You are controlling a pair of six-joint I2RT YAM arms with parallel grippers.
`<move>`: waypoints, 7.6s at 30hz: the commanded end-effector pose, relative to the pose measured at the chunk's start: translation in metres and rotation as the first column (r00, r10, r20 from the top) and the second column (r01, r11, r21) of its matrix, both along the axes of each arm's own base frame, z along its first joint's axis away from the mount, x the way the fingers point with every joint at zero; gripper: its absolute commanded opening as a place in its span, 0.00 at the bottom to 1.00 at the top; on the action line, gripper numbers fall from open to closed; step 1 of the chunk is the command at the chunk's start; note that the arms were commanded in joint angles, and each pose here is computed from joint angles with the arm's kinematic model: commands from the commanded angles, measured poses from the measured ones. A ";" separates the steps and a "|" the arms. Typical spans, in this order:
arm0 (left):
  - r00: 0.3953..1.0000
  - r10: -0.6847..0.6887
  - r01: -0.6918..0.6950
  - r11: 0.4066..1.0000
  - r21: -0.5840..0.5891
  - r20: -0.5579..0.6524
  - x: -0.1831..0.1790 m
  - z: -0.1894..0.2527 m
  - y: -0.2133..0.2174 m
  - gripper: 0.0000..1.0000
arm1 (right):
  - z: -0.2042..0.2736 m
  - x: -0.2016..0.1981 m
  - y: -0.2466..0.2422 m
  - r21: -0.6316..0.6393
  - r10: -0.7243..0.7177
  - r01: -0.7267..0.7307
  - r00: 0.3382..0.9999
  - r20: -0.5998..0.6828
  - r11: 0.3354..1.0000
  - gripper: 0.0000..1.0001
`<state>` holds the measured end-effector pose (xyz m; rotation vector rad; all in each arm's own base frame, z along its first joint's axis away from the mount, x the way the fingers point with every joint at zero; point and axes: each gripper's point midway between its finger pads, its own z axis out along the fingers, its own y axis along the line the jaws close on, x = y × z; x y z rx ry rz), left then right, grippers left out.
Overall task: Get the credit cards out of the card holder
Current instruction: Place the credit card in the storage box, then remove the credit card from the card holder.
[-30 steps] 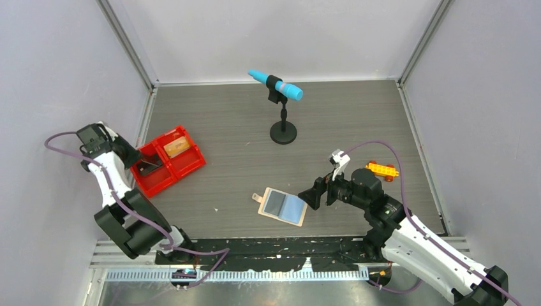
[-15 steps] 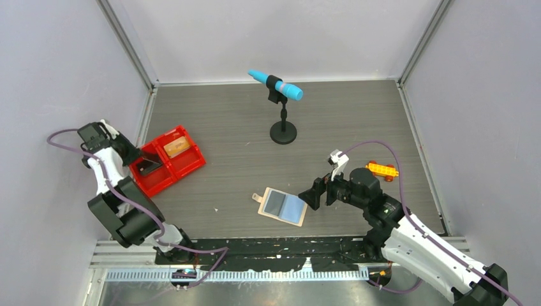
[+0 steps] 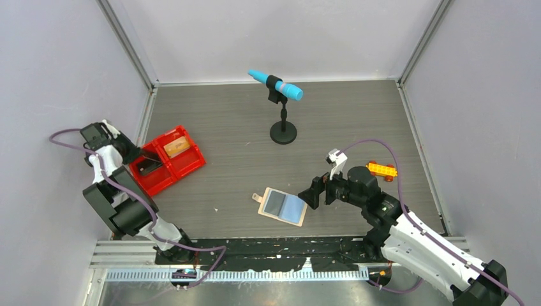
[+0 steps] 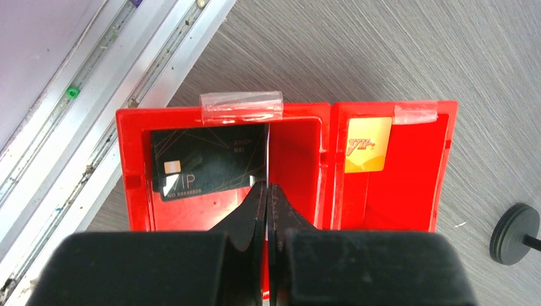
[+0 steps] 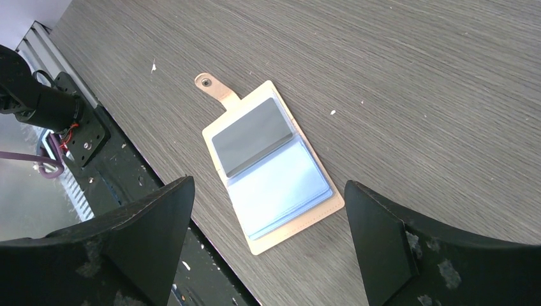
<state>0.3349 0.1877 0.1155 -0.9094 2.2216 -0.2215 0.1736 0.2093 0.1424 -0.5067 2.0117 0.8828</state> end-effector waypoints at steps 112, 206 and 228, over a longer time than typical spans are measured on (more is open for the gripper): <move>0.400 -0.913 0.884 0.363 -0.296 0.077 -0.138 -0.067 -0.457 0.38 | -0.027 -0.010 -0.019 0.001 -0.242 0.255 0.917 -0.316 0.967 0.72; 0.365 -0.800 0.878 0.125 -0.463 0.476 -0.192 -0.029 -0.533 0.10 | -0.087 0.007 0.019 -0.036 -0.239 0.237 0.945 -0.223 0.971 0.43; 0.363 -0.805 0.885 0.141 -0.444 0.468 -0.193 -0.030 -0.529 0.10 | -0.088 0.005 0.018 -0.032 -0.236 0.235 0.946 -0.220 0.971 0.41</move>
